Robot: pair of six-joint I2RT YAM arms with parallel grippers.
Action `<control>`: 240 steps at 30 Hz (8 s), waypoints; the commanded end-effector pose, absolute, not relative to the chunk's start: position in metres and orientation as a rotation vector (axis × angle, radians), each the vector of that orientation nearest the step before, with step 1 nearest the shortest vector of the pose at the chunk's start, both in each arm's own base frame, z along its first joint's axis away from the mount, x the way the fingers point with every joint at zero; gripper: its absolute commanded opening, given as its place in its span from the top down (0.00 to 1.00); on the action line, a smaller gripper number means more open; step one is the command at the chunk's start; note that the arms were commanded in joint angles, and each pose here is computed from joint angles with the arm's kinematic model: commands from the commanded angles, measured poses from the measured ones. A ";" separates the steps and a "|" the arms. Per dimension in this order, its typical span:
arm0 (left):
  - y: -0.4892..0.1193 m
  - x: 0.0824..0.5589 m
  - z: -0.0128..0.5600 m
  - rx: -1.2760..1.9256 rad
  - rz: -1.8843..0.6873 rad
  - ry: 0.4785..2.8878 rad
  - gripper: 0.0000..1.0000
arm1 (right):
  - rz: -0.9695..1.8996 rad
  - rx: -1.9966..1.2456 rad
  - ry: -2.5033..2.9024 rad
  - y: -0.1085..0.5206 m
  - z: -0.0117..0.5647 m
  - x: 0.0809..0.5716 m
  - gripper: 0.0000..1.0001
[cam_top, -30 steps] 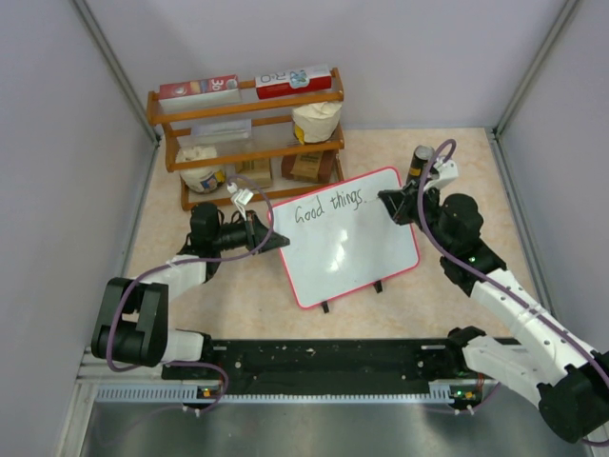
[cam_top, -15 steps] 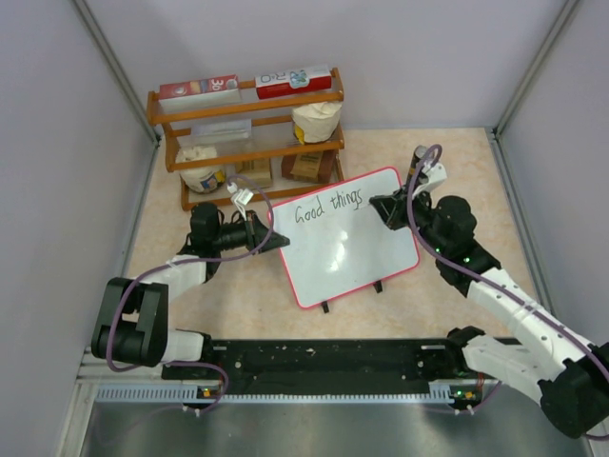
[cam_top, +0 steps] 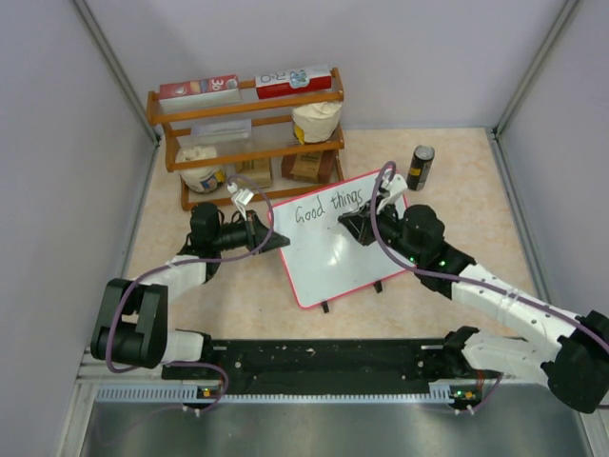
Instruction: Write a sentence on the whiteboard
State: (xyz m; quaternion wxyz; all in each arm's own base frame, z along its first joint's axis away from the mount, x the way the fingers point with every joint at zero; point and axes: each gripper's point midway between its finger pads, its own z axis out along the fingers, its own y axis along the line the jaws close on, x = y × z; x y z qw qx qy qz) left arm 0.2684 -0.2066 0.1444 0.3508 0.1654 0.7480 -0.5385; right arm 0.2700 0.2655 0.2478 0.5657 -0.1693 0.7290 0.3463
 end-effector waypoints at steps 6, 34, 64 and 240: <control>-0.207 0.249 0.101 0.585 -1.296 1.987 1.00 | 0.889 -0.446 1.576 0.308 0.278 0.260 1.00; -0.207 0.249 0.101 0.587 -1.295 1.985 1.00 | 0.805 -0.442 1.632 0.336 0.259 0.278 1.00; -0.207 0.249 0.101 0.588 -1.297 1.984 1.00 | 0.770 -0.512 1.707 0.330 0.220 0.269 1.00; -0.207 0.248 0.101 0.587 -1.293 1.984 1.00 | 0.768 -0.372 1.779 0.305 0.219 0.285 1.00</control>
